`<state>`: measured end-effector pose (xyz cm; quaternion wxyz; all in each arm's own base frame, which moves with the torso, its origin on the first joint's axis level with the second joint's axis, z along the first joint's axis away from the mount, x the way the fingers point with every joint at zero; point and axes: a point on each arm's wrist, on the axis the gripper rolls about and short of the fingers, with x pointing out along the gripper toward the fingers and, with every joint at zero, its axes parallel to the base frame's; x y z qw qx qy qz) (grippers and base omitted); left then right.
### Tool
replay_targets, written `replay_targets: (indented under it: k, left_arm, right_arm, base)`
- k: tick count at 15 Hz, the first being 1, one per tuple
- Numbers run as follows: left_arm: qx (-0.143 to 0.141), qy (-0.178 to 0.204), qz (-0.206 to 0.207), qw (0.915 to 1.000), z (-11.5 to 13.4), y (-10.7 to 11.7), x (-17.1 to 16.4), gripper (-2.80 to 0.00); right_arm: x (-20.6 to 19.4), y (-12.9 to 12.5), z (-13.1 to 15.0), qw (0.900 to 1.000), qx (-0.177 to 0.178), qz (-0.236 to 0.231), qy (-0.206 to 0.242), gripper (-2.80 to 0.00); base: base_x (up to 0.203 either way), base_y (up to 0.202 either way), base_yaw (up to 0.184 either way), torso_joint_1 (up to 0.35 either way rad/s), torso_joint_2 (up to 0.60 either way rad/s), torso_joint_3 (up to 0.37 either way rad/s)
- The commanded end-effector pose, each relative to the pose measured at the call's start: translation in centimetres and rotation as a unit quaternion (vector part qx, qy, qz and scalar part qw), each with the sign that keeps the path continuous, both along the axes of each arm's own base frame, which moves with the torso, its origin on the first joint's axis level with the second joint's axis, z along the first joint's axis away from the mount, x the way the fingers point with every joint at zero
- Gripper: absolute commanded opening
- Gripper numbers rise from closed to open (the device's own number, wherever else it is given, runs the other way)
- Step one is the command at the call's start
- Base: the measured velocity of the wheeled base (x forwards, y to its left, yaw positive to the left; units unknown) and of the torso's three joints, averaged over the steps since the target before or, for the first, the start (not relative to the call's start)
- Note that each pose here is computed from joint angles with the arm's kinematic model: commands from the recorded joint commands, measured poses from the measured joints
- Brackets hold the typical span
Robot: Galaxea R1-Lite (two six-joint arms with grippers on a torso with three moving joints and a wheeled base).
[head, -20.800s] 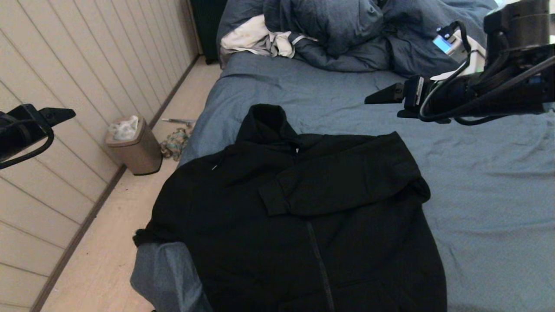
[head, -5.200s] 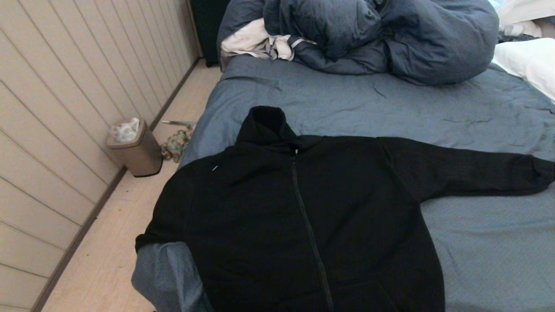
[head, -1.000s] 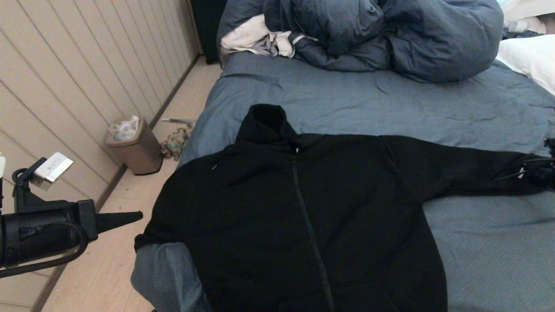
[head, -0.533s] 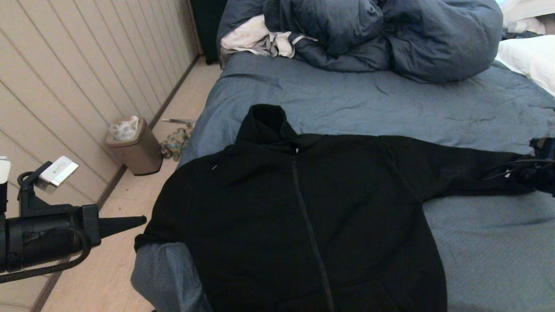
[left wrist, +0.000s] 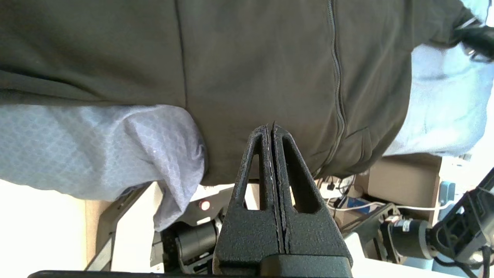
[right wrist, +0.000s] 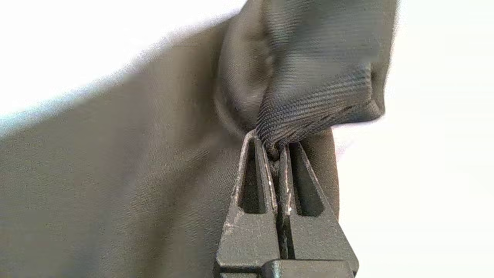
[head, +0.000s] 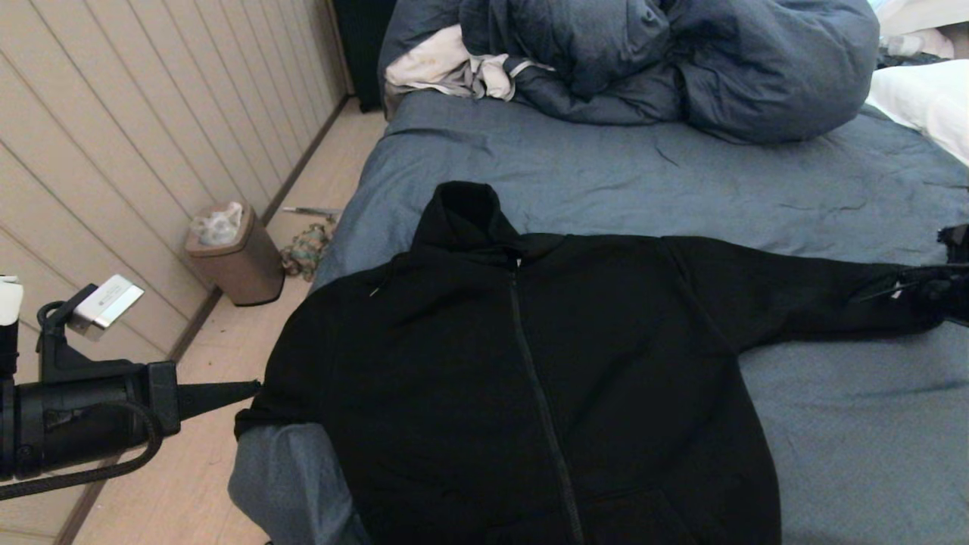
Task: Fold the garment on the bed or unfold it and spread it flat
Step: Fold the black sweatshirt
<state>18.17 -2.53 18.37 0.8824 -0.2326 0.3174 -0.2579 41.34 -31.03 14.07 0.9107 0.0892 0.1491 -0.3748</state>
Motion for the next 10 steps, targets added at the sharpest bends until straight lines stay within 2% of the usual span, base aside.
replay_targets:
  k: [1,3,5,8,10]
  left_arm:
    - [-0.002,-0.002,-0.002,1.0,0.1,0.0,-0.1,-2.8]
    - [-0.002,0.0,-0.002,1.0,0.0,0.0,-0.1,-2.8]
    - [-0.003,-0.007,-0.002,1.0,0.2,0.0,-0.4,-2.8]
    - [-0.004,-0.019,-0.006,0.9998,0.6,-0.1,-1.2,-2.8]
    - [-0.009,-0.03,-0.005,0.9995,1.0,-0.1,-1.8,-2.8]
  right_arm:
    - [-1.4,1.3,5.5,0.999,-0.027,0.0,-0.046,-2.8]
    - [-2.5,3.8,10.3,0.996,-0.042,0.01,-0.084,-2.8]
    - [-3.6,7.7,14.9,0.992,-0.044,0.033,-0.118,-2.8]
    - [-3.7,17.0,19.6,0.983,-0.043,0.101,-0.148,-2.8]
    - [-4.0,24.3,21.6,0.973,-0.038,0.163,-0.161,-2.8]
  base:
    - [0.0,0.0,0.0,0.0,0.0,0.0]
    - [0.0,0.0,0.0,0.0,0.0,0.0]
    - [0.0,0.0,0.0,0.0,0.0,0.0]
    - [0.0,0.0,0.0,0.0,0.0,0.0]
    - [0.0,0.0,0.0,0.0,0.0,0.0]
